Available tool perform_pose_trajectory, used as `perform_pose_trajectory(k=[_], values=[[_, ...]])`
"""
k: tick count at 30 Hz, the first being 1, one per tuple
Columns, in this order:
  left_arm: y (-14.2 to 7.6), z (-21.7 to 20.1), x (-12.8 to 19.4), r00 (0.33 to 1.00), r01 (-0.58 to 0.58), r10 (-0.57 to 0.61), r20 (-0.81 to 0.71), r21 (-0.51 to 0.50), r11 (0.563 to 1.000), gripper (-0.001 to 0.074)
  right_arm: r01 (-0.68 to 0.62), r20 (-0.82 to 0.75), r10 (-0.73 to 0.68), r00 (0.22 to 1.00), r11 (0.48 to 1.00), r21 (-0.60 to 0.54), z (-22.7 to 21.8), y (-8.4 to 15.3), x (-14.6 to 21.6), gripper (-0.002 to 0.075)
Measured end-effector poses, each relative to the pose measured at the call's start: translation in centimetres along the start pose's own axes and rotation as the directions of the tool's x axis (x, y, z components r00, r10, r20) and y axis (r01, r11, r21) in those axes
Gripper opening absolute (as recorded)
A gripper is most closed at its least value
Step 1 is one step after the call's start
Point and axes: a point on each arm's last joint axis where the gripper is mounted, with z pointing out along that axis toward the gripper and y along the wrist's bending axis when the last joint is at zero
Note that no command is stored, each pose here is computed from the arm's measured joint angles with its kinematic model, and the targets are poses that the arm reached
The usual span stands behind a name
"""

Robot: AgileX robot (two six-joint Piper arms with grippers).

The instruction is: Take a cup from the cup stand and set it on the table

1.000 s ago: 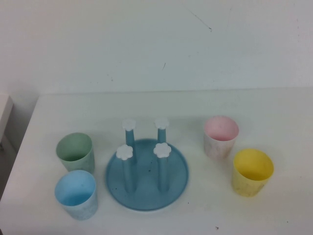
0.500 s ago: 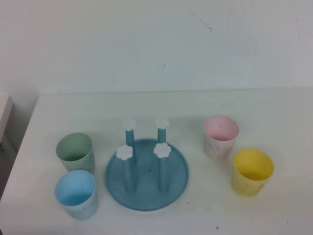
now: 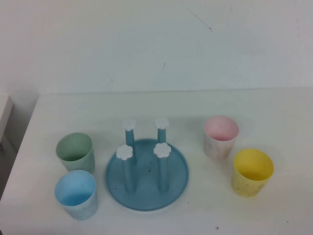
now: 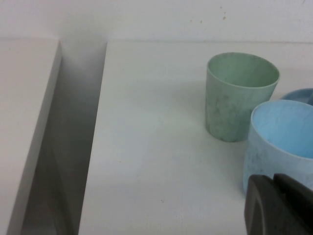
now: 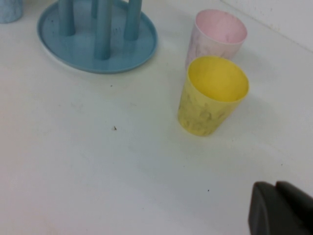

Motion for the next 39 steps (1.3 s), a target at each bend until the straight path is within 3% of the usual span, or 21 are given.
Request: perform_pose_trajectory(k=[21, 25, 30, 39], values=[[0.0, 0.0, 0.0, 1.0, 0.004, -0.004, -0.004, 0.0, 1.0, -0.0002, -0.003, 0.005, 0.002, 1.0, 1.0, 0.016, 0.0, -0.1, 0.0, 0.0], [0.0, 0.0, 0.0, 1.0, 0.004, -0.004, -0.004, 0.0, 1.0, -0.0002, -0.065, -0.001, 0.065, 0.998, 0.992, 0.105, 0.0, -0.7, 0.0, 0.0], [0.0, 0.0, 0.0, 1.0, 0.004, -0.004, -0.004, 0.0, 1.0, -0.0002, -0.148, 0.012, 0.151, 0.988, 0.944, 0.294, -0.5, -1.6, 0.9, 0.0], [0.0, 0.0, 0.0, 1.0, 0.004, -0.004, -0.004, 0.0, 1.0, -0.0002, -0.196, 0.171, 0.13, 0.977, 0.865, 0.461, 1.6, -1.7, 4.3, 0.0]])
